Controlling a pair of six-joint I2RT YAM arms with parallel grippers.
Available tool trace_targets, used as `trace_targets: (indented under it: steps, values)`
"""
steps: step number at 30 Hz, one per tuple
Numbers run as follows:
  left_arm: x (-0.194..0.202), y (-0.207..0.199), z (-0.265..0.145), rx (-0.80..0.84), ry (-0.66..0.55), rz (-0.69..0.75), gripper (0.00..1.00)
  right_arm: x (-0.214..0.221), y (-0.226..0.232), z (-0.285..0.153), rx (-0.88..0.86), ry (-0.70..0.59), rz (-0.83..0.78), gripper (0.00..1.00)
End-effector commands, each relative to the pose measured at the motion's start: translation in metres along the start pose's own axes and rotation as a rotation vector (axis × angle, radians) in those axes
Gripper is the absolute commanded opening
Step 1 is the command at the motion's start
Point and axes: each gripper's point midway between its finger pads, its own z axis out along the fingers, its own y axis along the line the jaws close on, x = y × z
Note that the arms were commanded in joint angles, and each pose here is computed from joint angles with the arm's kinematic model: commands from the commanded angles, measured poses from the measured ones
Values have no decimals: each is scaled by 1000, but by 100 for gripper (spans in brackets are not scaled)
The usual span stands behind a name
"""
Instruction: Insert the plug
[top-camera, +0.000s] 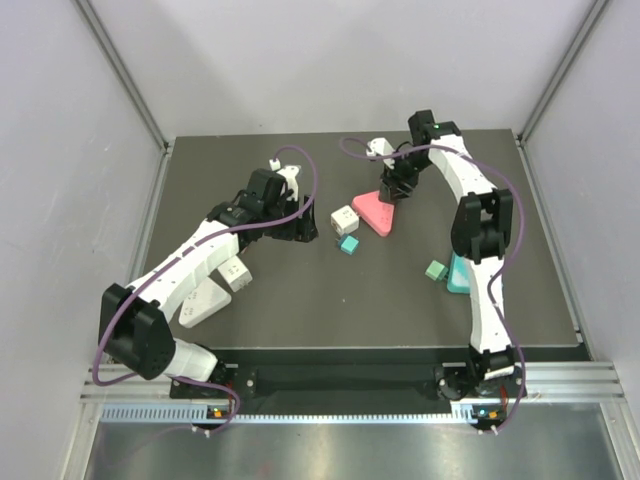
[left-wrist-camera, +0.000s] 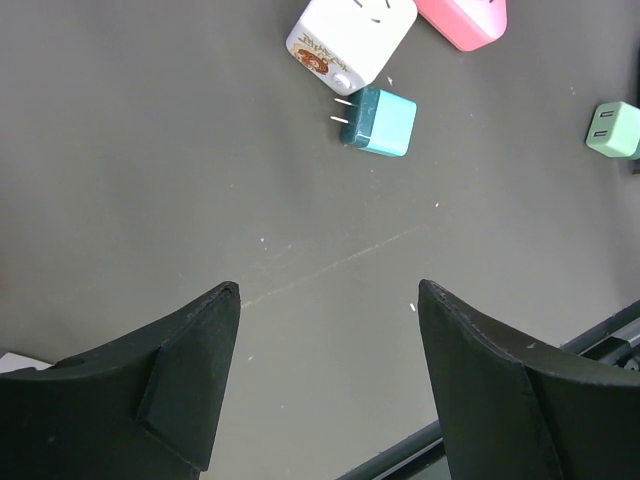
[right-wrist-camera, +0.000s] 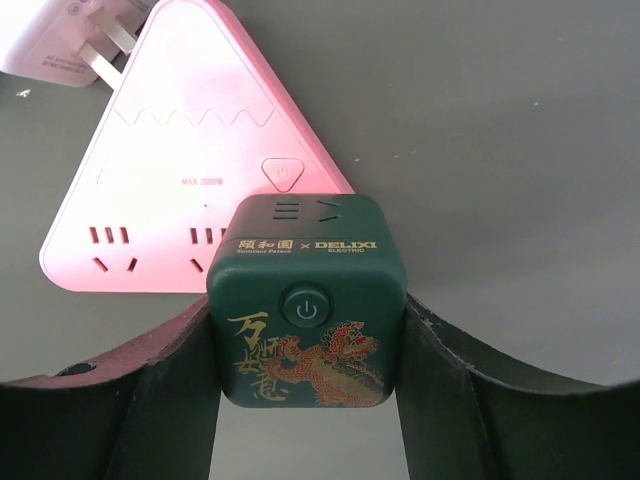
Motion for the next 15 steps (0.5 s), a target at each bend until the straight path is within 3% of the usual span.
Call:
trace_targets:
  steps: [1,3,6,8,11,12,15]
  values:
    - [-11,-1,-6,1,-44,10,77,29,17,39,-50,70,15,32]
    - [-12,0,-7,-5,-50,12,78,11,2,25,24,5,-7,45]
    - [-15,3,-9,-22,-60,11,78,-26,-10,-10,114,-103,-44,50]
    - [-18,1,-12,-21,-69,10,79,-50,-14,-40,182,-163,-68,68]
    - [-22,-1,-15,-16,-79,1,79,-67,-22,-73,287,-211,-71,87]
    - [-23,-2,-16,-13,-80,-2,79,-65,-20,-77,293,-209,-66,100]
    - [-23,-2,-16,-18,-78,-12,80,-68,-12,-96,320,-215,-70,100]
